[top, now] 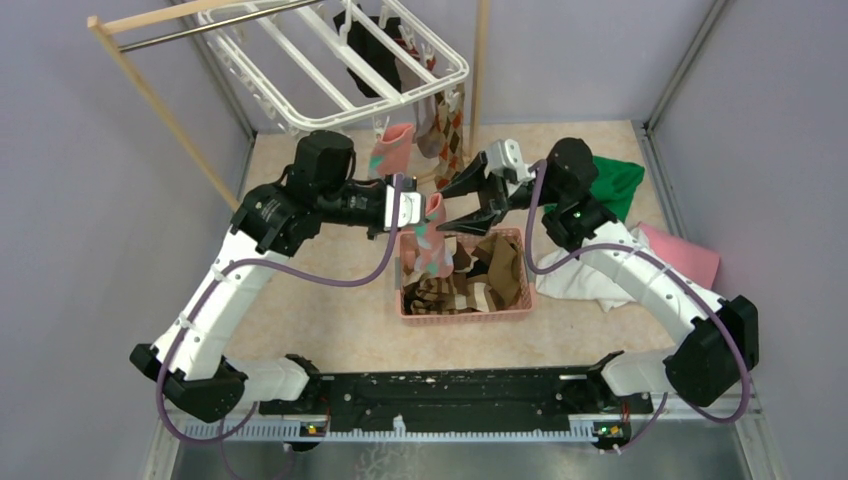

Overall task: Clip the socks to the hanger
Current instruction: Open the clamp at the hanger.

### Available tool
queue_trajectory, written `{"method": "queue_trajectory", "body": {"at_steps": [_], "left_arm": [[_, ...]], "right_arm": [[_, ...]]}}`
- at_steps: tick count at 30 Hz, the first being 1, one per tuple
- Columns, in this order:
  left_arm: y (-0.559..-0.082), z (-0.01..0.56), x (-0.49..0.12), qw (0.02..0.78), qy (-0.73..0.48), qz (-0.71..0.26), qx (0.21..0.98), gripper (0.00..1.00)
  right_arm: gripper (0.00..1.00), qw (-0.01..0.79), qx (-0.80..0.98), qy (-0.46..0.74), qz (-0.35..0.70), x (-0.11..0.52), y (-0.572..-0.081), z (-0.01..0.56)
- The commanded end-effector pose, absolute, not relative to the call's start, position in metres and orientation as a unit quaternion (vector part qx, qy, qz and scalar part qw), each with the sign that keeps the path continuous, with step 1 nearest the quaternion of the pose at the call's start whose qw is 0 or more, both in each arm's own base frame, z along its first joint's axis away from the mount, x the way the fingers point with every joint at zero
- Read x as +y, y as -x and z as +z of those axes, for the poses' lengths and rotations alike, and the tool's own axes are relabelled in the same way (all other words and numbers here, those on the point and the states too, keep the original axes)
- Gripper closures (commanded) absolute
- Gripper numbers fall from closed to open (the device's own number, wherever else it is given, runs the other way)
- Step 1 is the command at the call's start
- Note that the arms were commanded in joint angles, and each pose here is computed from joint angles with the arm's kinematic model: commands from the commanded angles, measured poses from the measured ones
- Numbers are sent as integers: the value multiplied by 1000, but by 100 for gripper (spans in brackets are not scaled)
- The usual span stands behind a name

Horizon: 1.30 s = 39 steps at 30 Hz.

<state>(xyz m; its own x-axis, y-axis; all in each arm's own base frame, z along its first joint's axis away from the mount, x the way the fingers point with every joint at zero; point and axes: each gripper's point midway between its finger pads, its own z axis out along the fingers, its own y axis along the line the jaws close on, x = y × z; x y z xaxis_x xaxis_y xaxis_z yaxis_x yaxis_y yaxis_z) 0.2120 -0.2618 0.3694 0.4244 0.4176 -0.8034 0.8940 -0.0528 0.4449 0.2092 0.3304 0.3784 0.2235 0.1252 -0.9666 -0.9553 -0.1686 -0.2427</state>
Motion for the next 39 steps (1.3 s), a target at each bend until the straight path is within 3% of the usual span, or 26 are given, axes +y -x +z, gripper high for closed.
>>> {"method": "queue_trajectory", "body": {"at_steps": [1, 19, 20, 22, 27, 28, 33, 39], "left_arm": [[-214, 386, -264, 515, -679, -232, 469, 100], [-226, 384, -256, 575, -535, -261, 562, 100], [-226, 385, -256, 579, -527, -264, 563, 97], [-224, 387, -255, 591, -504, -277, 566, 78], [-208, 395, -241, 648, -444, -299, 542, 8], [-204, 399, -236, 665, -426, -304, 533, 2], [-188, 412, -214, 736, -321, -344, 486, 1], [-191, 404, -218, 740, -273, -392, 473, 6]], "right_arm": [[50, 549, 319, 585, 505, 331, -197, 403], [100, 596, 347, 551, 470, 321, -203, 403], [100, 601, 352, 545, 467, 320, -205, 403], [100, 614, 358, 531, 461, 318, -208, 406], [100, 652, 360, 500, 442, 308, -209, 414], [100, 659, 359, 495, 438, 306, -209, 414], [100, 691, 348, 475, 419, 300, -202, 410], [100, 703, 342, 460, 421, 307, -193, 409]]}}
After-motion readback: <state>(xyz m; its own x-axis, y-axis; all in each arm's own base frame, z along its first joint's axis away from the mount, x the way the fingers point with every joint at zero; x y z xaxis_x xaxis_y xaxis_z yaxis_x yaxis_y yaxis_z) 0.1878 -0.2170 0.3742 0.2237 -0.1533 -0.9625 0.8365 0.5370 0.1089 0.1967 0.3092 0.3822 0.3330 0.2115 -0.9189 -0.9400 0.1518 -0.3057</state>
